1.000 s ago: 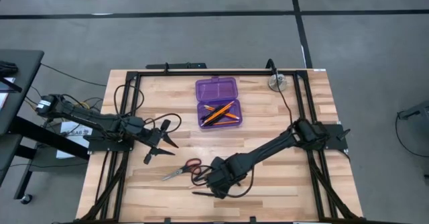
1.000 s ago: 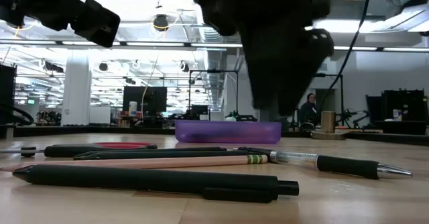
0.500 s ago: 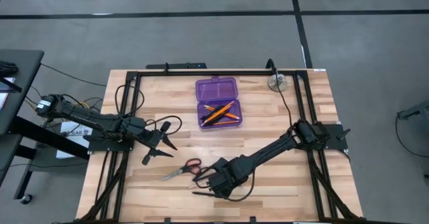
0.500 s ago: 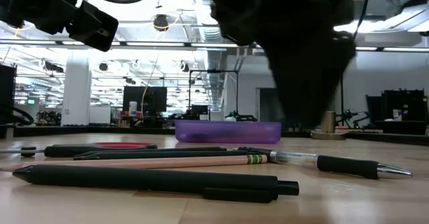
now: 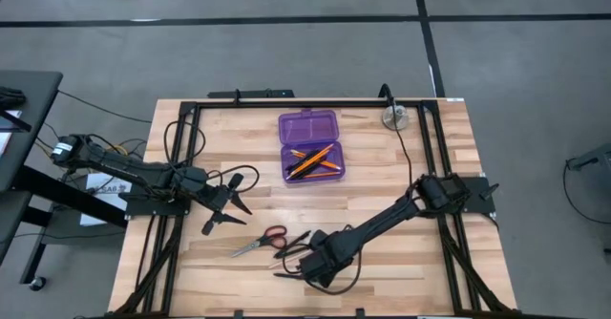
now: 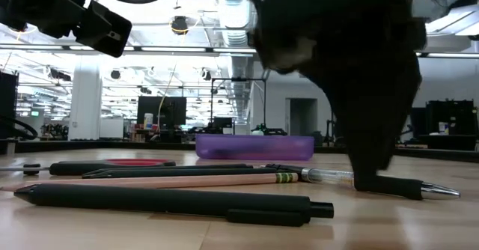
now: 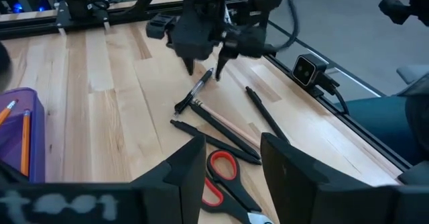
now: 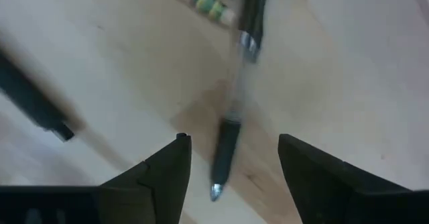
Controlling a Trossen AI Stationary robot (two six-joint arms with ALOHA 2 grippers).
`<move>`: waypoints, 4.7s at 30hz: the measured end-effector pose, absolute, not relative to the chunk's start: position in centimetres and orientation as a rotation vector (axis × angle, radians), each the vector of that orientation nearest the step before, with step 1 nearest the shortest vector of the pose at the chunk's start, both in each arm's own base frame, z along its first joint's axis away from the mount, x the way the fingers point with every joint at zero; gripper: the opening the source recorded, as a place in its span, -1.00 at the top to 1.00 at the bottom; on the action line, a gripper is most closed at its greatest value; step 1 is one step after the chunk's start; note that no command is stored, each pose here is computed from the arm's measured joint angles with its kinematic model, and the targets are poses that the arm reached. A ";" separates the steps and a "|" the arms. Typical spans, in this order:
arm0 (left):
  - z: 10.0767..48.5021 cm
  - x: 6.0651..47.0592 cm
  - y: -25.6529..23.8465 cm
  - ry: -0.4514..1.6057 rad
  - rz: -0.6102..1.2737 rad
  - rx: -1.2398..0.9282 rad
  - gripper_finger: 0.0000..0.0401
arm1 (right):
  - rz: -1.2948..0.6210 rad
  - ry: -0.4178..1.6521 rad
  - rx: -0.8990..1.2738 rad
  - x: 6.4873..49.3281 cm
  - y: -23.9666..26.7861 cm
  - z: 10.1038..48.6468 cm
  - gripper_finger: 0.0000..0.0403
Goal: Pick & place school supplies into a supply box
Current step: Put the black pen into the purple supply box
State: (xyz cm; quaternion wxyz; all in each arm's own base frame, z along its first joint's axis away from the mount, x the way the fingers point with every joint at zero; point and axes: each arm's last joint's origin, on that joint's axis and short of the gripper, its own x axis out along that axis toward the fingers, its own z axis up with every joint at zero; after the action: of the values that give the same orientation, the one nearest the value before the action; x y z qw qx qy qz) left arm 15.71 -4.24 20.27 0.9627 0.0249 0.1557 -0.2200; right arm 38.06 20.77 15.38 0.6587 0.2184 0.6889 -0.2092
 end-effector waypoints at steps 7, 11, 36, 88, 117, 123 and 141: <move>20.3 15.7 -4.2 0.315 -0.446 0.050 0.35 | -0.490 1.586 0.452 38.5 20.7 13.4 -0.05; 20.3 15.7 -4.2 0.316 -0.446 0.050 0.35 | -0.512 1.606 0.452 38.5 20.6 12.6 0.01; 20.2 15.7 -4.3 0.326 -0.453 0.048 0.35 | -0.753 1.592 0.614 38.8 18.9 12.4 0.91; 20.1 15.7 -4.2 0.336 -0.449 0.027 0.35 | -0.478 1.466 0.215 40.8 -7.4 21.5 0.97; 20.1 15.7 -4.2 0.334 -0.448 0.035 0.35 | -0.445 1.637 0.165 39.6 -2.6 20.7 0.27; 20.1 15.7 -4.2 0.334 -0.448 0.034 0.35 | -0.358 1.639 0.066 39.5 2.1 20.9 0.37; 20.1 15.7 -4.2 0.334 -0.448 0.034 0.35 | -0.048 1.094 0.351 41.2 18.6 22.2 0.41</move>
State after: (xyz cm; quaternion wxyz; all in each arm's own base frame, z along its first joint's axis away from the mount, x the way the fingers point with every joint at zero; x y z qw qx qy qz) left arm 15.67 -4.25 20.14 0.9611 0.0170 0.1649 -0.2211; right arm 41.17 18.63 22.16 0.8393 0.1658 0.5173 -0.0226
